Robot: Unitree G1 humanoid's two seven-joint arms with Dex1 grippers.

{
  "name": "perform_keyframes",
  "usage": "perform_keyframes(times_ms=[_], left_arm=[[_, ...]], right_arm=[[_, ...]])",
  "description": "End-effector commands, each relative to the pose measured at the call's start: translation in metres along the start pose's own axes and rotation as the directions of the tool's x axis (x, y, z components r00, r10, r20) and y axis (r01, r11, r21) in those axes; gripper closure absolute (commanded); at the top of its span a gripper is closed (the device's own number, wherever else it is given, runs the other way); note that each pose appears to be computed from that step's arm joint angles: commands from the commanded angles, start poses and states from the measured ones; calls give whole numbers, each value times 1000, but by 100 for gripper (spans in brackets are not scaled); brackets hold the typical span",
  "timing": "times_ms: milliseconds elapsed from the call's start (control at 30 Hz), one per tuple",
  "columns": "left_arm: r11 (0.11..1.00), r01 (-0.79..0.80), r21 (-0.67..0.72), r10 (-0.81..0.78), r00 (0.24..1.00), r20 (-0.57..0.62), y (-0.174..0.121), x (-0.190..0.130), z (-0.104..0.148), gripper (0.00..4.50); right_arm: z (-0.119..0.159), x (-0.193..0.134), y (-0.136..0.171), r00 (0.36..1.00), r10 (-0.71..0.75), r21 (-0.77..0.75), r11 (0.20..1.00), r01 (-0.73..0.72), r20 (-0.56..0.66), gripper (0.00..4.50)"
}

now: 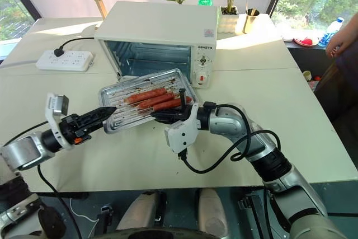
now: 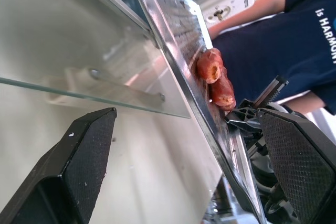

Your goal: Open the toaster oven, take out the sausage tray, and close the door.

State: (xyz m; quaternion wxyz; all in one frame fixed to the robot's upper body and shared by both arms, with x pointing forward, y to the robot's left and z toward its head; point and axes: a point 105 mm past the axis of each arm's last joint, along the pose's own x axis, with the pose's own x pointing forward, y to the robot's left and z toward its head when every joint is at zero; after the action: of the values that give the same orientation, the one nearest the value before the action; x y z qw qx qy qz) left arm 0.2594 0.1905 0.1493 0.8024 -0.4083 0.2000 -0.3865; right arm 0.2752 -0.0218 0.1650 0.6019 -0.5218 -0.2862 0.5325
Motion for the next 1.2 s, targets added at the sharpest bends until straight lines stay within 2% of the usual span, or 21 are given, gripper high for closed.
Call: perform_keyframes(times_ms=[33, 100, 200, 367, 767, 867, 900, 1200], left_arm=[[999, 46, 13, -46, 999, 10, -10, 7, 2, 0], [998, 58, -5, -58, 998, 12, -10, 8, 0, 0], [998, 62, -32, -61, 998, 14, -9, 10, -2, 82], [994, 66, -84, -66, 998, 6, -8, 13, -6, 345], [982, 61, -180, -63, 998, -8, -10, 19, -14, 345], [978, 78, -191, -79, 997, 1, -14, 20, -14, 436], [978, 75, -194, -77, 997, -1, -14, 20, -14, 444], [972, 46, -232, -45, 999, 10, -8, 19, -14, 444]], right_arm=[[11, -6, -16, 998, -46, -57, 997, 48, 40, 449], [11, -6, -16, 998, -46, -59, 997, 48, 35, 449], [10, -7, -17, 998, -49, -60, 997, 51, 31, 450], [11, -7, -18, 998, -51, -64, 997, 53, 32, 450], [11, -7, -18, 998, -49, -67, 996, 51, 36, 450], [12, -7, -17, 998, -50, -65, 997, 52, 36, 450], [12, -7, -17, 998, -50, -64, 997, 52, 36, 450], [10, -8, -18, 998, -53, -61, 997, 55, 30, 450]])
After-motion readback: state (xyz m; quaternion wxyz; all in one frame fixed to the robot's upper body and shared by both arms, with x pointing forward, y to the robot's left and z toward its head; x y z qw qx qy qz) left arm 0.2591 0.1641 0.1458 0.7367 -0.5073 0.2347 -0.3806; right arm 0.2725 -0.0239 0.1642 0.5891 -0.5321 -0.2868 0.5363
